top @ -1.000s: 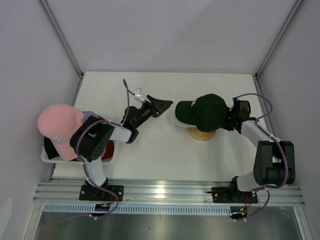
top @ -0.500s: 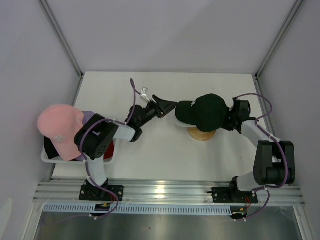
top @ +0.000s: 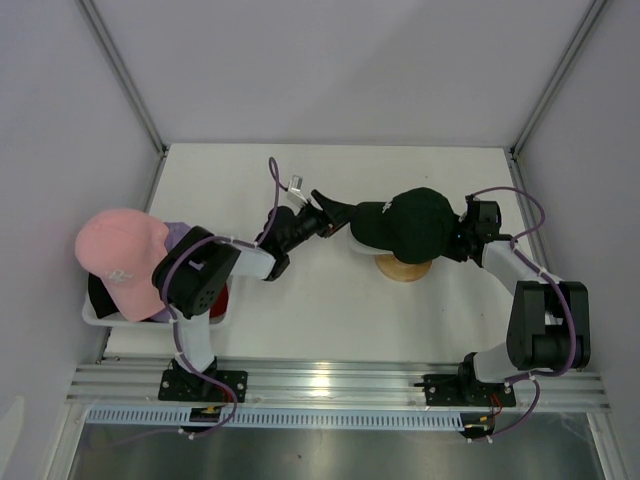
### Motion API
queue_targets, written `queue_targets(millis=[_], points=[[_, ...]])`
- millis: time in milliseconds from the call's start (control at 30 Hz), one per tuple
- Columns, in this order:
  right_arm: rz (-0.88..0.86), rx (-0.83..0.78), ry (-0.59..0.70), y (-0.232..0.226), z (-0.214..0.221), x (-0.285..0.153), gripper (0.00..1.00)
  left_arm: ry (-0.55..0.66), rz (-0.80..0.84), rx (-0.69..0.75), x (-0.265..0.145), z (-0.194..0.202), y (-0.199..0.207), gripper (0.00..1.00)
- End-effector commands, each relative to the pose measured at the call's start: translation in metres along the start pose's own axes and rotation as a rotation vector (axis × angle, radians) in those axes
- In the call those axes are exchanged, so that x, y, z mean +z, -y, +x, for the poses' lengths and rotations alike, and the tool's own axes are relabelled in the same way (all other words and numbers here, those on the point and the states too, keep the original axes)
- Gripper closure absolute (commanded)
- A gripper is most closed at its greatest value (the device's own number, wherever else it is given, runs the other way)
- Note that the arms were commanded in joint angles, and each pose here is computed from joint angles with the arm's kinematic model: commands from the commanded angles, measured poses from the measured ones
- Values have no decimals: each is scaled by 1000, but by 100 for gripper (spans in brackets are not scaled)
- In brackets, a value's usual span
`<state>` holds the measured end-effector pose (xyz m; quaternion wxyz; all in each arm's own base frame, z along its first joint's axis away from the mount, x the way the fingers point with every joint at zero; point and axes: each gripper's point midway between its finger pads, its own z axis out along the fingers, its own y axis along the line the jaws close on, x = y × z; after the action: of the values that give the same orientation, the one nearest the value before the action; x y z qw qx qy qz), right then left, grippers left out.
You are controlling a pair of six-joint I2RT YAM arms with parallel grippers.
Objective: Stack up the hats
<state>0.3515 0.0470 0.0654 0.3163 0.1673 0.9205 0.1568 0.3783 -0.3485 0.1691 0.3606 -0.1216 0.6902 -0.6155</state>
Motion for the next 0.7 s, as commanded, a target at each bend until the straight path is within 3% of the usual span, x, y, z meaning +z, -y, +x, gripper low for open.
queue_targets(millis=[0,133,167,233,267,667], points=[[30,-8,-7,5,1,3,65,-1,46,31,10,-1,13,32],[29,-8,-8,5,1,4,65,-1,84,12,14,1,18,44],[29,-8,-8,5,1,4,65,0,95,2,14,1,19,62],[31,-10,-8,5,1,4,65,4,124,-12,13,0,24,81],[31,-10,-8,5,1,4,65,7,123,-15,13,0,23,98],[41,-8,-5,8,2,3,66,130,90,15,-23,-31,30,99]])
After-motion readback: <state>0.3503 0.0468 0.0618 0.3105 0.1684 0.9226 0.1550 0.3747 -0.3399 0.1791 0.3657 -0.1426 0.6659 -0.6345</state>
